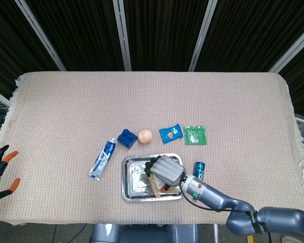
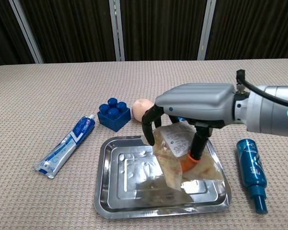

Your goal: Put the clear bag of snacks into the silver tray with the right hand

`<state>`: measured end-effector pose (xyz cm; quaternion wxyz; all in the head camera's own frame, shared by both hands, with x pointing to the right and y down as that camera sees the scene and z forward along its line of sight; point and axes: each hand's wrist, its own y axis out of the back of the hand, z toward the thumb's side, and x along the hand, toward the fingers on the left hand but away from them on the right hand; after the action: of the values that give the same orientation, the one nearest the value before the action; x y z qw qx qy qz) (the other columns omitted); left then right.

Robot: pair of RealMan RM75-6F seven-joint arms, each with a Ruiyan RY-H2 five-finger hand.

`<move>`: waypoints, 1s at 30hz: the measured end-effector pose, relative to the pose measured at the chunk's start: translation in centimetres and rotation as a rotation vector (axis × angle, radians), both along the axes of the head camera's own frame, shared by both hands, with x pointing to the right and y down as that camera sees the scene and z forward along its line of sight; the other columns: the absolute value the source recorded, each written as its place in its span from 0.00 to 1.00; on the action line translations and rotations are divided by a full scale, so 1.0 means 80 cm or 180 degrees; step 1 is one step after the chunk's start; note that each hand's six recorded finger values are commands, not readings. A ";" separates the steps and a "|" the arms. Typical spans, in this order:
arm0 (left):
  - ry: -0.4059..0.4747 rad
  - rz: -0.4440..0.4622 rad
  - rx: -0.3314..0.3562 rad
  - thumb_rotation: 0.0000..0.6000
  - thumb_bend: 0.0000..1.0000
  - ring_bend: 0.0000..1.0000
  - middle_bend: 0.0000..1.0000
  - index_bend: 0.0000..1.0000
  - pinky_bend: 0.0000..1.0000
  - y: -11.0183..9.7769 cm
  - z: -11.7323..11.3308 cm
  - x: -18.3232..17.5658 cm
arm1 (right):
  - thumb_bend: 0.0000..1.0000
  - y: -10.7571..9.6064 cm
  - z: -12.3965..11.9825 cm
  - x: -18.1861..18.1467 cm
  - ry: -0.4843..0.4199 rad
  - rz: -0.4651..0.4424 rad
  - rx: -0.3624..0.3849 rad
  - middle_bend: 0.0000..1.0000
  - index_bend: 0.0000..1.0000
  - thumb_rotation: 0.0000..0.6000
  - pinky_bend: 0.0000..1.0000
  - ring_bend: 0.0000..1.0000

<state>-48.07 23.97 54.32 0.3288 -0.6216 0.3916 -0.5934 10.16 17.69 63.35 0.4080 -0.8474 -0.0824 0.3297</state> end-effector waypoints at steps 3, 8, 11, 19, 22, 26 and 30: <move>-0.0008 -0.0012 -0.0021 1.00 0.34 0.00 0.00 0.15 0.00 0.002 0.001 -0.002 | 0.00 0.000 0.010 -0.003 0.0058 0.0027 -0.0019 0.21 0.24 1.00 0.41 0.21; 0.0004 -0.0006 -0.0018 1.00 0.33 0.00 0.00 0.15 0.00 0.002 0.002 0.000 | 0.00 0.002 0.023 -0.003 0.0215 -0.0005 -0.0018 0.00 0.00 1.00 0.12 0.00; 0.0004 -0.0006 -0.0010 1.00 0.34 0.00 0.00 0.15 0.00 0.002 0.001 0.000 | 0.00 0.003 0.026 -0.002 0.0290 0.0011 -0.0054 0.00 0.00 1.00 0.02 0.00; 0.0029 0.0025 0.0005 1.00 0.34 0.00 0.00 0.15 0.00 -0.001 0.001 0.005 | 0.00 -0.017 0.006 0.017 0.0329 0.0175 0.0081 0.00 0.00 1.00 0.00 0.00; 0.0035 0.0031 0.0016 1.00 0.34 0.00 0.00 0.15 0.00 -0.002 0.000 0.006 | 0.00 -0.032 -0.004 0.039 0.0395 0.0295 0.0166 0.00 0.00 1.00 0.00 0.00; 0.0039 0.0036 0.0007 1.00 0.34 0.00 0.00 0.15 0.00 -0.002 0.001 0.007 | 0.00 -0.055 -0.018 0.084 0.0563 0.0525 0.0342 0.00 0.00 1.00 0.02 0.00; 0.0065 0.0050 0.0011 1.00 0.33 0.00 0.00 0.15 0.00 -0.004 0.003 0.010 | 0.00 -0.067 -0.027 0.131 0.0688 0.0859 0.0464 0.02 0.00 1.00 0.17 0.00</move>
<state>-47.24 23.68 54.56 0.3305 -0.6302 0.3911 -0.5837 20.64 12.32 61.20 0.4268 -0.7565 -0.1748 0.4637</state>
